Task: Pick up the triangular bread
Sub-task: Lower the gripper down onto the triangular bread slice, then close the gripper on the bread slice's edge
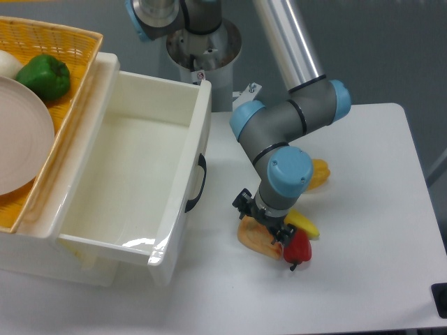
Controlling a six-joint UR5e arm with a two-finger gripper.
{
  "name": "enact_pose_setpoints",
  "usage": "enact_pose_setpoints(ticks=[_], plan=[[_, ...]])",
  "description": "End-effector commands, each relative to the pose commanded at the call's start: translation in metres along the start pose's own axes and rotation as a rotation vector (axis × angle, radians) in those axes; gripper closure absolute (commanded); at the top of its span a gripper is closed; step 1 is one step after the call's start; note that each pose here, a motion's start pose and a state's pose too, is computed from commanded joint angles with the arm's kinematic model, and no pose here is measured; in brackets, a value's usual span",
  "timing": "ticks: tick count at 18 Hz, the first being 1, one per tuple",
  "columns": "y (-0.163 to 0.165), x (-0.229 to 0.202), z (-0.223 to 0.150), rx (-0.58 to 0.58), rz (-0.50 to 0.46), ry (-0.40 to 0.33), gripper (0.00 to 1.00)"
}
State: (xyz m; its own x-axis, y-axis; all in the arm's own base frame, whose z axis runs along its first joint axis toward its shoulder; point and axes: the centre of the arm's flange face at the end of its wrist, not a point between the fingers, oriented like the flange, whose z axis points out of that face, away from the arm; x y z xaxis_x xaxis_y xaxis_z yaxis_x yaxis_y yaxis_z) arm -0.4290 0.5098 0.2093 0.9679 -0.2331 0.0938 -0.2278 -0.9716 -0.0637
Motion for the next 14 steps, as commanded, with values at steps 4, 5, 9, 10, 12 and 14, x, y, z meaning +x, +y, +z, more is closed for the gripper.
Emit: enact_pose_setpoints(ticks=[4,5,9,10,12,14], plan=[[0.001,0.0014,0.0062,-0.011,0.001,0.005,0.0],[0.001,0.0015,0.0062,-0.011,0.001,0.005,0.0],[0.0016,0.0024,0.0077,-0.013,0.002,0.01,0.0],[0.0016,0.0022,0.0086,-0.013,0.002,0.011,0.01],[0.0016,0.0022,0.0086,-0.013,0.0,0.011,0.13],[0.0026,0.0022,0.008,-0.015,-0.005,0.014,0.29]])
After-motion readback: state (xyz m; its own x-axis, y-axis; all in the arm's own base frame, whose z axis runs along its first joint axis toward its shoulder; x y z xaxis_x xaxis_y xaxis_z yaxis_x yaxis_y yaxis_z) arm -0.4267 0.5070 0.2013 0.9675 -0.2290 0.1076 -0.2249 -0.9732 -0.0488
